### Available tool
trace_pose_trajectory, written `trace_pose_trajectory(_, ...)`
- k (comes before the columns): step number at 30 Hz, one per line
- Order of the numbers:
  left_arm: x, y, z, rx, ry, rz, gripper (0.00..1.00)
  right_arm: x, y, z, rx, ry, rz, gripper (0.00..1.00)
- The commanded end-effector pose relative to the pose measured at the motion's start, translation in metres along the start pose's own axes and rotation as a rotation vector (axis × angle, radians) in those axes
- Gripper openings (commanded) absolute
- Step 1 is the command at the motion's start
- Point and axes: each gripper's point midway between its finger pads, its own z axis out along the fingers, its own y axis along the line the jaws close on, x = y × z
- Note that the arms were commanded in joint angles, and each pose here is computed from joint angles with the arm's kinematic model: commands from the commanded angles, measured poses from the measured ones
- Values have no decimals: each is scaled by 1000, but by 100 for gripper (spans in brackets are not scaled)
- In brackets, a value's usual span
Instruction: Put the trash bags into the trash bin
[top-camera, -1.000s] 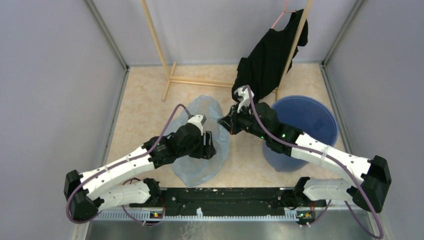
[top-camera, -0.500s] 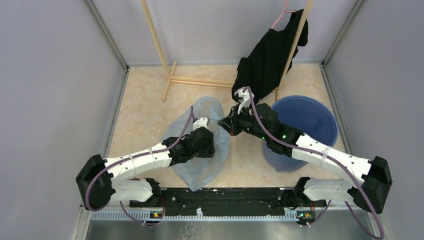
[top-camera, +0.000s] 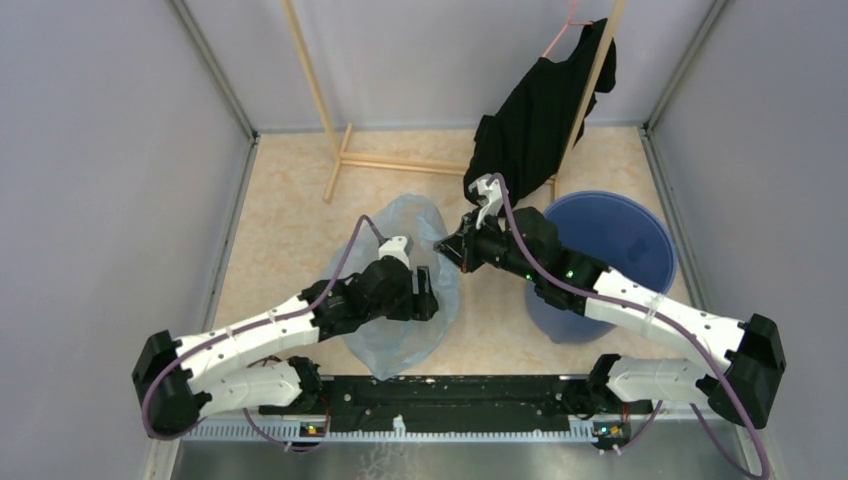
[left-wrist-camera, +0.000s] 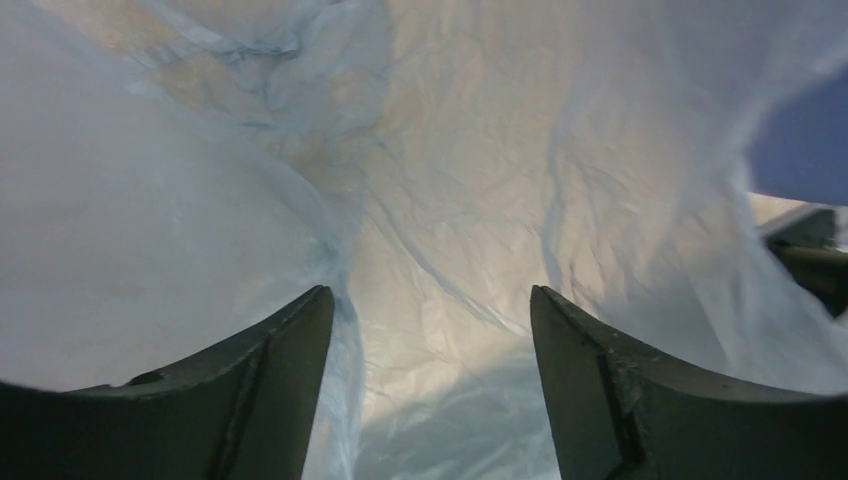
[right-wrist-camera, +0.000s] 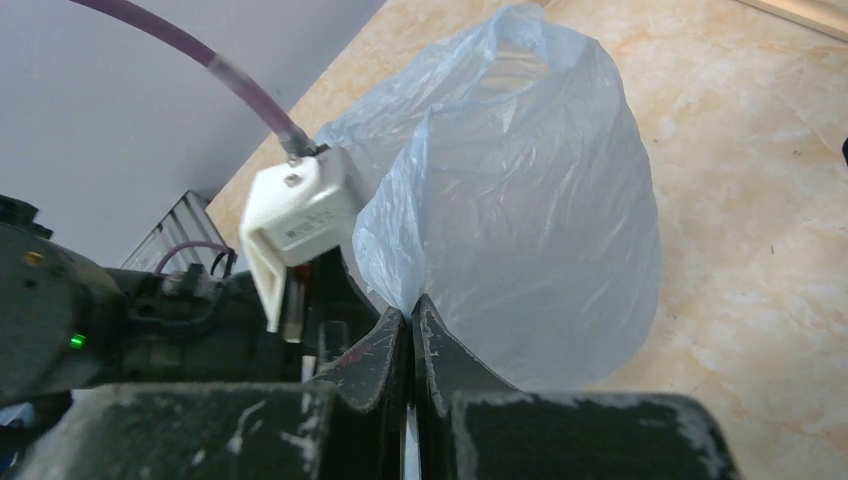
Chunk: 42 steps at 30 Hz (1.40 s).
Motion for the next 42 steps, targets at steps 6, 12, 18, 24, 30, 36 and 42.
trace_pose_trajectory(6,27,1,-18,55,102,-20,75,-15,10,-1,-51,-58,11,0)
trace_pose_trajectory(12,37,19,-13,-20,126,10,77,-15,10,-4,-50,-58,13,0)
trace_pose_trajectory(18,45,47,-3,-209,153,60,79,-14,10,-2,-52,-57,13,0)
trace_pose_trajectory(24,43,60,10,-339,118,112,82,-11,11,2,-60,-44,15,0)
trace_pose_trajectory(30,26,36,1,-278,53,115,86,-9,9,0,-53,-40,10,0)
trace_pose_trajectory(36,14,32,-19,-231,-7,82,79,-7,9,2,-57,-42,12,0)
trace_pose_trajectory(42,26,44,-21,-271,37,83,76,-5,11,4,-71,-34,17,0)
